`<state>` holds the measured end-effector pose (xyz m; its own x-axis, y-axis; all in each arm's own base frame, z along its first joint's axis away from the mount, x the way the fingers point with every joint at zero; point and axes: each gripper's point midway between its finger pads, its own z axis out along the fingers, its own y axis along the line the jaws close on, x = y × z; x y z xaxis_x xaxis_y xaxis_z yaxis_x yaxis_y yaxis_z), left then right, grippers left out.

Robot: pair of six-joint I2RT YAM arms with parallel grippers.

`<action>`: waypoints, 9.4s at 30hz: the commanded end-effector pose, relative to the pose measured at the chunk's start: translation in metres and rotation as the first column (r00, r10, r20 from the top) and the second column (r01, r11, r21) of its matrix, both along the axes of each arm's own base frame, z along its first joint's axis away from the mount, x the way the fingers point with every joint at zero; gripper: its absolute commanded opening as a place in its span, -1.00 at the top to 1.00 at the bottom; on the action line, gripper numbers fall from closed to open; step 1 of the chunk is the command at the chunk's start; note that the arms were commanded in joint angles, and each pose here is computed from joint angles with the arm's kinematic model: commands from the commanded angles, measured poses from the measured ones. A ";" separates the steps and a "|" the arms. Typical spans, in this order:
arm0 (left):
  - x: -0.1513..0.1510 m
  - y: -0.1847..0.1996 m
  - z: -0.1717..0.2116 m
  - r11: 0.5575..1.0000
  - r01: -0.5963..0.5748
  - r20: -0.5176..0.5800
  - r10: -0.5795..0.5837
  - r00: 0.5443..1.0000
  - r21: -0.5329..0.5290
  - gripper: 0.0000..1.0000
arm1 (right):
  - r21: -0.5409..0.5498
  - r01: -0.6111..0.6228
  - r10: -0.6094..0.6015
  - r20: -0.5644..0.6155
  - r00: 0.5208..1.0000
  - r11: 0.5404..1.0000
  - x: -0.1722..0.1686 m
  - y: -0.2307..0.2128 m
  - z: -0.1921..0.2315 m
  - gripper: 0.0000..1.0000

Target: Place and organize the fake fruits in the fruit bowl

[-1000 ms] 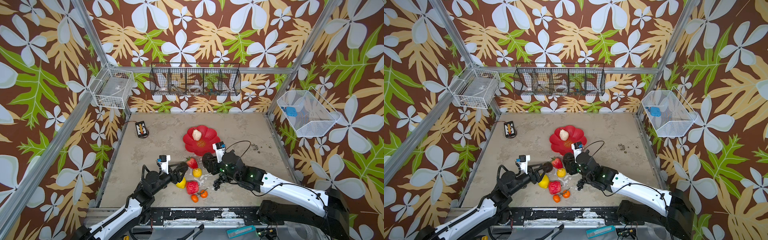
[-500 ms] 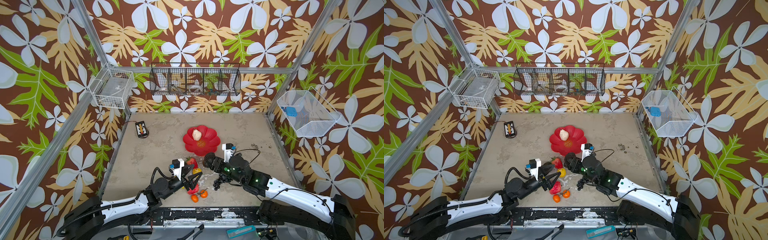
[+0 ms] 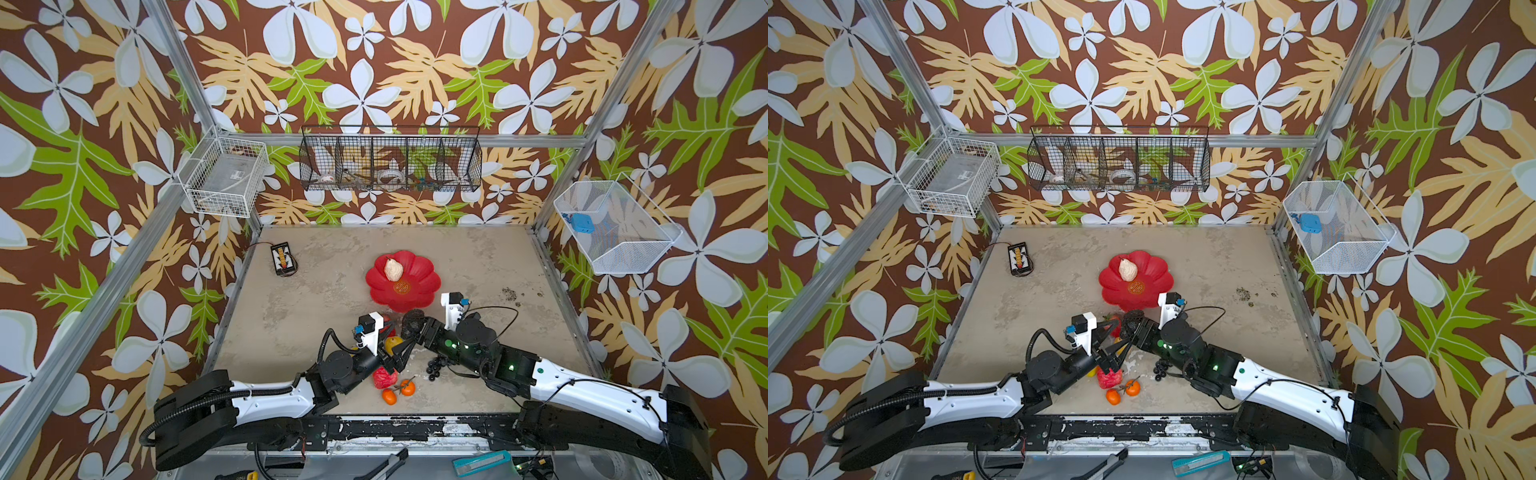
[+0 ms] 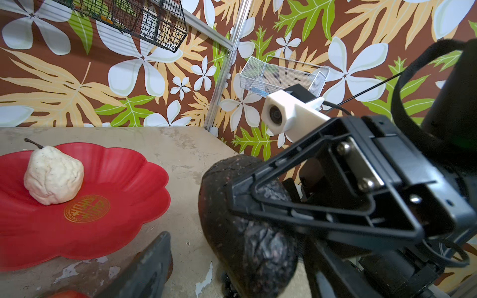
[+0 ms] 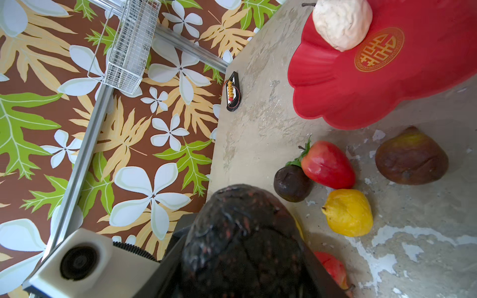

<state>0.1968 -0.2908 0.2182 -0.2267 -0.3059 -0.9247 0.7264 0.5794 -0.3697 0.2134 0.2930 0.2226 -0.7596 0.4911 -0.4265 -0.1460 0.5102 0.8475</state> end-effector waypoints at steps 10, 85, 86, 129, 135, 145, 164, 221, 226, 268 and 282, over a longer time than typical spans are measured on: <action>0.004 -0.001 0.010 0.998 -0.023 0.031 0.025 0.999 -0.051 -0.51 | 0.060 -0.017 0.018 -0.004 1.000 0.998 -0.004 0.010 0.006 -0.14; 0.169 0.044 -0.081 0.692 0.032 -0.500 0.488 0.715 0.721 -0.69 | -0.462 0.307 -0.167 0.318 0.933 0.833 -0.016 -0.155 -0.037 -0.79; 0.172 0.044 -0.088 0.696 0.033 -0.518 0.500 0.694 0.717 -0.71 | -0.467 0.297 -0.160 0.311 0.937 0.832 -0.016 -0.152 -0.039 -0.79; 0.235 0.057 -0.166 0.252 0.143 -0.275 0.637 0.720 0.957 -0.15 | -0.476 0.263 -0.152 0.258 0.954 0.839 -0.020 -0.149 -0.064 -0.79; 0.235 0.066 -0.154 0.154 0.143 -0.208 0.615 0.761 0.978 -0.13 | -0.465 0.271 -0.160 0.264 0.951 0.843 -0.021 -0.151 -0.063 -0.78; 0.247 0.070 -0.133 -0.063 0.112 -0.073 0.444 0.893 0.992 -0.13 | -0.467 0.268 -0.160 0.259 0.953 0.843 -0.021 -0.150 -0.066 -0.78; 0.260 0.068 -0.148 -0.260 0.103 -0.046 0.217 0.975 0.960 -0.26 | -0.476 0.267 -0.161 0.251 0.954 0.838 -0.022 -0.152 -0.072 -0.78; 0.081 0.179 -0.017 0.792 -0.602 -0.308 0.601 0.738 0.104 -0.53 | -0.523 -0.026 0.015 -0.026 1.000 0.852 0.137 -0.008 -0.074 -0.60; 0.064 0.191 -0.027 0.794 -0.606 -0.270 0.597 0.756 0.059 -0.56 | -0.549 -0.007 -0.033 -0.064 0.997 0.836 0.166 0.008 -0.093 -0.59; 0.054 0.186 -0.052 0.831 -0.552 -0.222 0.552 0.804 0.068 -0.56 | -0.794 0.051 -0.160 -0.059 0.985 0.606 0.275 -0.002 -0.167 -0.20; 0.055 0.185 -0.053 0.832 -0.551 -0.222 0.552 0.804 0.071 -0.56 | -0.848 0.045 0.173 0.159 0.972 0.528 0.303 0.029 -0.133 -0.15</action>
<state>0.2504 -0.1058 0.1582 -0.2444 -0.4198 -0.8741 0.1726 0.8682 -0.4652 0.5067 0.3112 0.0751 -0.6996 -0.1293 -0.7028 -0.2159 0.9758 0.0354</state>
